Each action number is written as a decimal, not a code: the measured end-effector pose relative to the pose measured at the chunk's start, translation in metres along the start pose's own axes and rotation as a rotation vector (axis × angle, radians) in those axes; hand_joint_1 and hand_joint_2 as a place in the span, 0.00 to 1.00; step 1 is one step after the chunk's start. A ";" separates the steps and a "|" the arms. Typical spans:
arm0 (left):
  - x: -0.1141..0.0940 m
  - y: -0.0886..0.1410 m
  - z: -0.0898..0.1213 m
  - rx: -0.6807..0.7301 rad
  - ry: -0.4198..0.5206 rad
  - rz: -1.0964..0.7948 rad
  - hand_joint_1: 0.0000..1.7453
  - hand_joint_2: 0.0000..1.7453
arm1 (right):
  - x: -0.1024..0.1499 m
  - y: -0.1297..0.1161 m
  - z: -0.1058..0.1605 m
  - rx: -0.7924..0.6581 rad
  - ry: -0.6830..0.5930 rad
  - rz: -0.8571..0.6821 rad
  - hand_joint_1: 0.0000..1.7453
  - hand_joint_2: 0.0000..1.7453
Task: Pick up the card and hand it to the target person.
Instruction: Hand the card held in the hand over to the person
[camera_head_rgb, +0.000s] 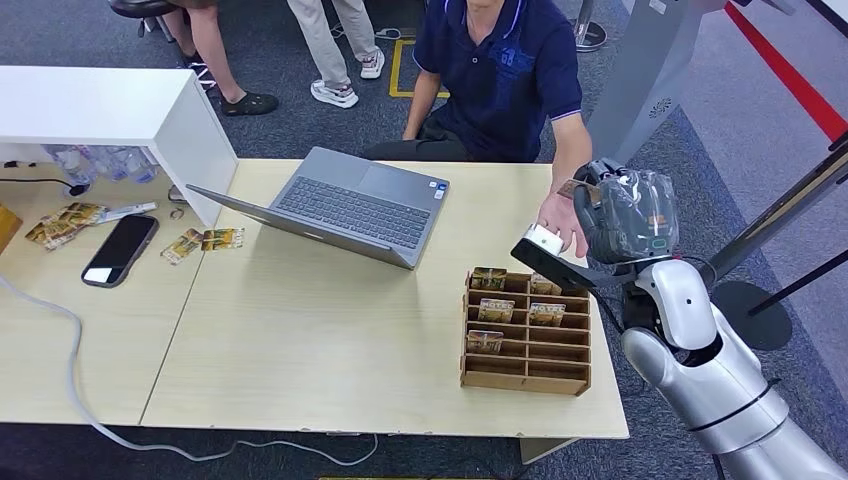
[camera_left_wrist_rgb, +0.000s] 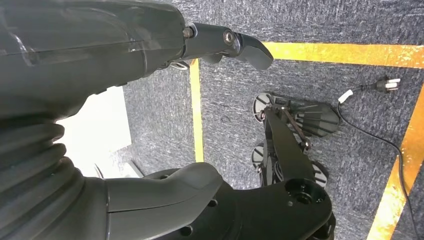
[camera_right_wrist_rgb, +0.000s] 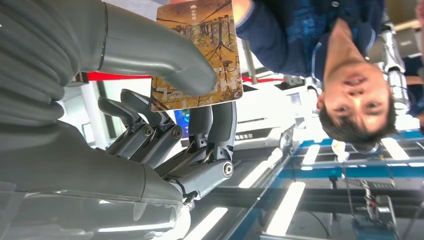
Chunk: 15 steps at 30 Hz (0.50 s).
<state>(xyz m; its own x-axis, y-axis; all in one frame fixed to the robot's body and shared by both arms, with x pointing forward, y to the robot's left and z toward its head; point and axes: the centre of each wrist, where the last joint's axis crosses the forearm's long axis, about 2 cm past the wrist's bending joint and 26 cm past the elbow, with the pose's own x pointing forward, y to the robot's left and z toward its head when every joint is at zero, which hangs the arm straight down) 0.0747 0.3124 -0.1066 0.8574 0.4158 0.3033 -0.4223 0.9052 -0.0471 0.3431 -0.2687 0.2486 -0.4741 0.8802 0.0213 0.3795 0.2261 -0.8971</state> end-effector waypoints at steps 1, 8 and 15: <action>0.000 0.000 0.000 -0.001 0.001 -0.002 0.00 1.00 | -0.002 0.002 -0.002 0.005 0.006 0.003 1.00 1.00; 0.000 -0.001 0.000 -0.006 0.002 -0.015 0.00 1.00 | -0.010 0.010 -0.015 0.021 0.028 0.034 1.00 1.00; -0.001 -0.001 0.000 -0.008 0.003 -0.027 0.00 1.00 | -0.013 0.020 -0.015 0.047 0.052 0.045 0.00 1.00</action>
<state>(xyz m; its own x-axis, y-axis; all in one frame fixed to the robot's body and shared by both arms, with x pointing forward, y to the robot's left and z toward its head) 0.0745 0.3112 -0.1067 0.8694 0.3917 0.3012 -0.3967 0.9167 -0.0470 0.3688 -0.2691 0.2372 -0.4151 0.9098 0.0020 0.3615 0.1670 -0.9173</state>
